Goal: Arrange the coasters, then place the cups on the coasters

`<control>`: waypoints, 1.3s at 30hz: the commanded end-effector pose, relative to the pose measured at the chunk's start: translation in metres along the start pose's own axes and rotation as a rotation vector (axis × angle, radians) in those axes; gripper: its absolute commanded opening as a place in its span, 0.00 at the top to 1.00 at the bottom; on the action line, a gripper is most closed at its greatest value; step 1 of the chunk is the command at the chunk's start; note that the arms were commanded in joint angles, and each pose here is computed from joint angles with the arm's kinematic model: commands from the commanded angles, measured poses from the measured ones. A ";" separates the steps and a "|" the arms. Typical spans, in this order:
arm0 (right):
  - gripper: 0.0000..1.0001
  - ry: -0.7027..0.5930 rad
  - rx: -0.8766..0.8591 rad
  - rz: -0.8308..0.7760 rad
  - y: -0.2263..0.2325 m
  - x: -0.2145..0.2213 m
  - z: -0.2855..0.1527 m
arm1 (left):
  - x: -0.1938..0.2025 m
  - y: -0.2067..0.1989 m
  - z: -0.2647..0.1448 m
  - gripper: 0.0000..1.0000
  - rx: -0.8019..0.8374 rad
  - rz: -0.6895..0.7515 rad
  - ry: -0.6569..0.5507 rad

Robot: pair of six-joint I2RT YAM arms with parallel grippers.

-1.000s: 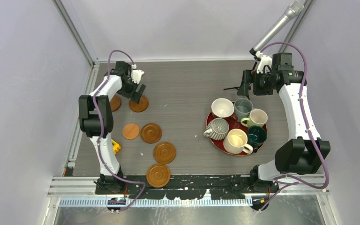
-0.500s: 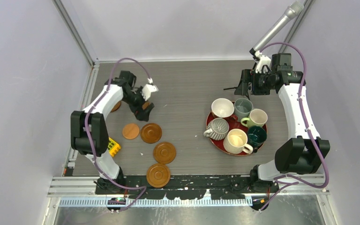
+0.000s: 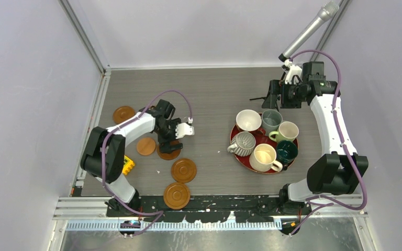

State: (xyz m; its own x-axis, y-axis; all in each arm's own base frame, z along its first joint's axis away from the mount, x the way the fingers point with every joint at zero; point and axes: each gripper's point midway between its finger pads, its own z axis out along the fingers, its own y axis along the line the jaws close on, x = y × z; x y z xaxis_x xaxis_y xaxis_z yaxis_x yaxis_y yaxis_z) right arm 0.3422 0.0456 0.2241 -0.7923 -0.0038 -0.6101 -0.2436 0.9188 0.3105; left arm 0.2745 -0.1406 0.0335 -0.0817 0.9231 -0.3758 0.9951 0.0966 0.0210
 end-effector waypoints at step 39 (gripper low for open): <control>0.06 -0.026 0.046 -0.040 -0.004 0.006 -0.008 | -0.077 0.180 0.039 0.42 -0.324 -0.387 -0.023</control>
State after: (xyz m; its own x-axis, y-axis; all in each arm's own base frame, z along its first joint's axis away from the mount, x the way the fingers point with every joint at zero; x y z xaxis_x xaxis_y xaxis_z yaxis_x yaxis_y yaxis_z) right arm 0.3326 0.0405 0.2117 -0.8075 -0.0179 -0.5896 -0.2292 0.9305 0.2857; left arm 0.4535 -0.2107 0.0347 -0.3824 0.8052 -0.4532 0.8564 0.4931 0.1534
